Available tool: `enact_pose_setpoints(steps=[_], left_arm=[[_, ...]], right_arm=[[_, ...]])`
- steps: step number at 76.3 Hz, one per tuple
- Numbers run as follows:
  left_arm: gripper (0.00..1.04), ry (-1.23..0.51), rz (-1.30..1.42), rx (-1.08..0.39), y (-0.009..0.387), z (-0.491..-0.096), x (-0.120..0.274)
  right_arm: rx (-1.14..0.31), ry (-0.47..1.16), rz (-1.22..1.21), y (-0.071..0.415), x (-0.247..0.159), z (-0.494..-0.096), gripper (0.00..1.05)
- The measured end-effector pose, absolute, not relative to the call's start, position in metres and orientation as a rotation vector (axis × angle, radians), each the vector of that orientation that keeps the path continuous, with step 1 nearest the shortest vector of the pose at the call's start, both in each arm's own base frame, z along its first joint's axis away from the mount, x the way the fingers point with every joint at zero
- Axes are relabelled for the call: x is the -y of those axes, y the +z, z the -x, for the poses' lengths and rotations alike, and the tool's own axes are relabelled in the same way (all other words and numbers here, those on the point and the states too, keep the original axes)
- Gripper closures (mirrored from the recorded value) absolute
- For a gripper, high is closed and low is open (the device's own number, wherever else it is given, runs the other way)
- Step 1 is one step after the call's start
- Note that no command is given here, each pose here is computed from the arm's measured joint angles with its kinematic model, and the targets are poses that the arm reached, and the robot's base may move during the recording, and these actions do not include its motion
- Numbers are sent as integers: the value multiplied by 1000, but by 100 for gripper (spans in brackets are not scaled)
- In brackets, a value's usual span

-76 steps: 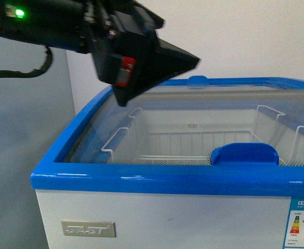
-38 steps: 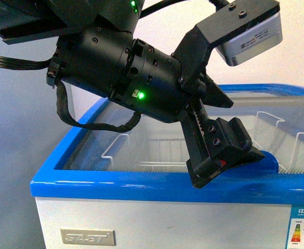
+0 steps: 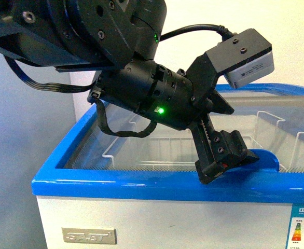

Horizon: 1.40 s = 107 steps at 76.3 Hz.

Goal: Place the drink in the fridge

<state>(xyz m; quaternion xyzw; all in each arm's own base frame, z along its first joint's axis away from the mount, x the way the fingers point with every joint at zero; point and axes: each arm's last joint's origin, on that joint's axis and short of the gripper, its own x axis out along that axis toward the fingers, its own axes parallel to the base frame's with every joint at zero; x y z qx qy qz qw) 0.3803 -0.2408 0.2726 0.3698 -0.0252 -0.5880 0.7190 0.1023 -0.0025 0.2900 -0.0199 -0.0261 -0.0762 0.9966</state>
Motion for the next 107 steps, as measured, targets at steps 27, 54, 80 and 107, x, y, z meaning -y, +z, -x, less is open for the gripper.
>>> enact_pose_setpoints(steps=[27, 54, 80, 107], left_arm=[[8, -1222, -876, 85, 283, -425, 259], [8, -793, -1058, 247, 306, -500, 281], [8, -681, -512, 172, 379, -460, 237], [14, -591, 0, -4, 375, -342, 139]], right_arm=[[52, -152, 40, 290, 3, -102, 68], [52, -153, 40, 290, 3, -102, 68], [52, -160, 40, 290, 3, -102, 68], [52, -153, 40, 290, 3, -102, 68]])
